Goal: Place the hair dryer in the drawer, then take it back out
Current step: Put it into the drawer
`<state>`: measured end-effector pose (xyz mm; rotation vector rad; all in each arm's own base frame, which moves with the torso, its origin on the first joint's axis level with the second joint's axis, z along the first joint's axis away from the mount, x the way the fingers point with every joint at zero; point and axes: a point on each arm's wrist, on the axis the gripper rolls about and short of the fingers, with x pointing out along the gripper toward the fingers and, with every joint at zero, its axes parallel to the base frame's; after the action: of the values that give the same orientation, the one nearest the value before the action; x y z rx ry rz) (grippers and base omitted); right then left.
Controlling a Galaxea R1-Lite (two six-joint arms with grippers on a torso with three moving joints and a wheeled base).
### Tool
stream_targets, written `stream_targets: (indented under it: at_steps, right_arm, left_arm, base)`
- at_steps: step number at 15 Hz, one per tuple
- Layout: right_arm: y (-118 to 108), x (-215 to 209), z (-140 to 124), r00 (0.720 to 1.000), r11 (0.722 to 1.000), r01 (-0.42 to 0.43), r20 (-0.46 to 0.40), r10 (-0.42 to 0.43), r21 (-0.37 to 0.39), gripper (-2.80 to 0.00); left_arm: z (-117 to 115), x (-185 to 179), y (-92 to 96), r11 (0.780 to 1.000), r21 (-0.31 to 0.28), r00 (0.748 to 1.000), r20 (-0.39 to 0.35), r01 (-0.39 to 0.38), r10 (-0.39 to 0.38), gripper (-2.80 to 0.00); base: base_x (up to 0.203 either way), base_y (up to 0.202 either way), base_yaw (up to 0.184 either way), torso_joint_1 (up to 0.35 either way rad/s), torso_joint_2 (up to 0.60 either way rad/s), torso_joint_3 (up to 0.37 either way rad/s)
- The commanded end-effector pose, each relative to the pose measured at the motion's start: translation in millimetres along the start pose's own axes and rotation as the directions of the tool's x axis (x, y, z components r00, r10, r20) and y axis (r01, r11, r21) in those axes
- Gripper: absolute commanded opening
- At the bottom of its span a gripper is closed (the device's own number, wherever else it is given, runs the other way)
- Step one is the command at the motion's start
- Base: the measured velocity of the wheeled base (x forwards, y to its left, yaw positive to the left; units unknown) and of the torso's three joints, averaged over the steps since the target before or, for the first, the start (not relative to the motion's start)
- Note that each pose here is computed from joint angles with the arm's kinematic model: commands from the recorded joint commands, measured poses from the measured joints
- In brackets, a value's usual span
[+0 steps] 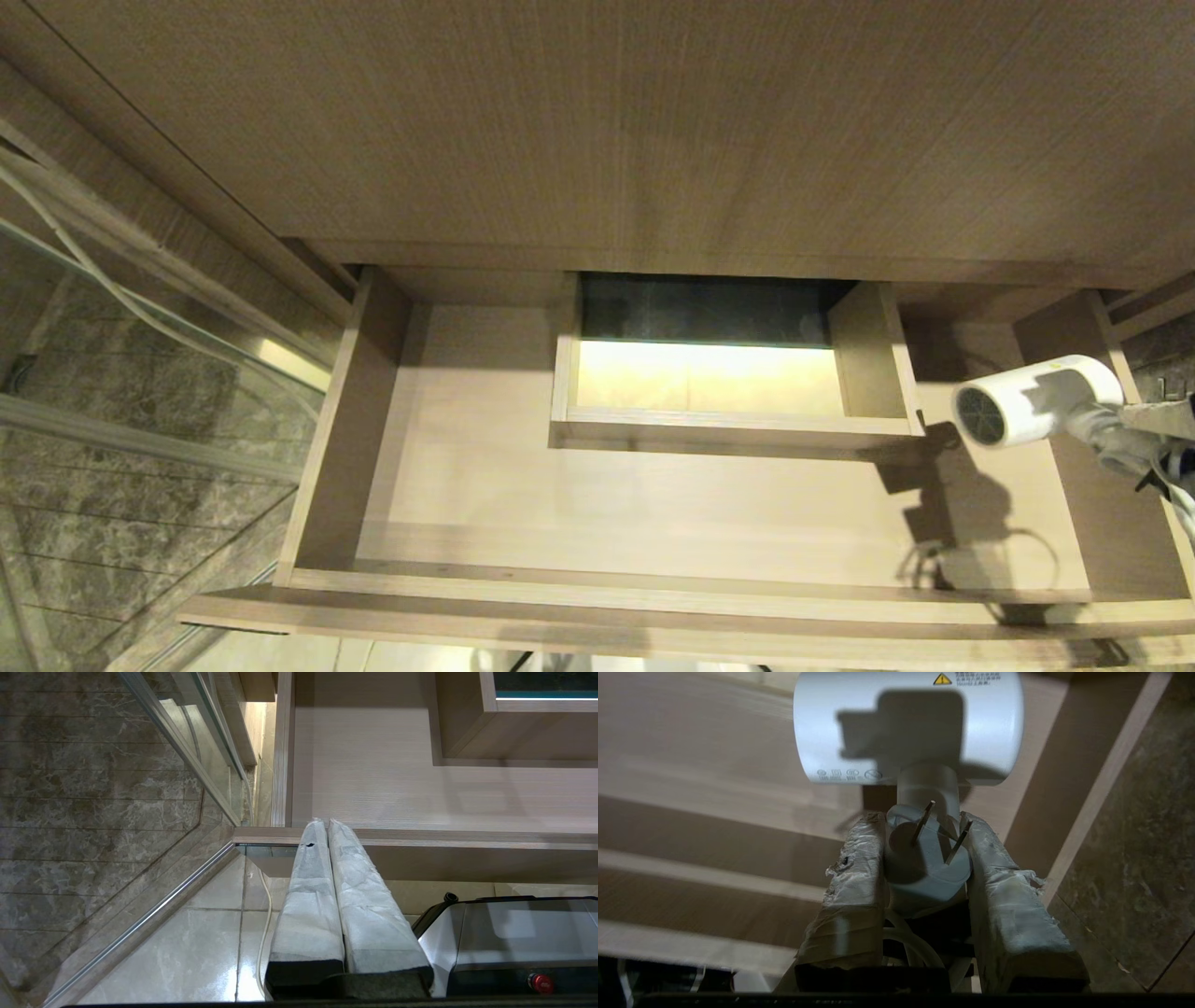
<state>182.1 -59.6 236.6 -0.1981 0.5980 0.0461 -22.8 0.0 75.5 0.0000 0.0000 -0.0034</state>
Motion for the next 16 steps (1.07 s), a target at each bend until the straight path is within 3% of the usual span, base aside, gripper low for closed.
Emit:
stream_targets:
  at_steps: [1,10,14,15,16]
  right_arm:
    - [-23,40,1,0.996,0.999,0.01,-0.083,-0.006,0.043,-2.8]
    - [-63,134,11,0.998,0.998,0.053,-0.015,-0.053,0.02,-2.8]
    - [-79,178,12,0.997,0.997,0.071,0.009,-0.071,-0.03,-2.8]
    - [-82,184,14,0.996,0.995,0.088,0.036,-0.086,-0.048,0.0]
    - [-83,186,15,0.994,0.993,0.099,0.048,-0.096,-0.066,0.0]
  left_arm:
    - [0,0,0.0,1.0,0.0,1.0,-0.002,0.0,0.0,-2.8]
    - [0,0,0.0,1.0,0.0,1.0,-0.002,0.0,0.0,-2.8]
    - [0,0,0.0,1.0,0.0,1.0,-0.002,0.0,0.0,-2.8]
    - [0,0,0.0,1.0,0.0,1.0,-0.002,0.0,0.0,-2.8]
    - [0,0,0.0,1.0,0.0,1.0,-0.002,0.001,-0.001,-2.8]
  base:
    - [0.0,0.0,0.0,0.0,0.0,0.0]
    - [0.0,0.0,0.0,0.0,0.0,0.0]
    - [0.0,0.0,0.0,0.0,0.0,0.0]
    - [0.0,0.0,0.0,0.0,0.0,0.0]
    - [0.0,0.0,0.0,0.0,0.0,0.0]
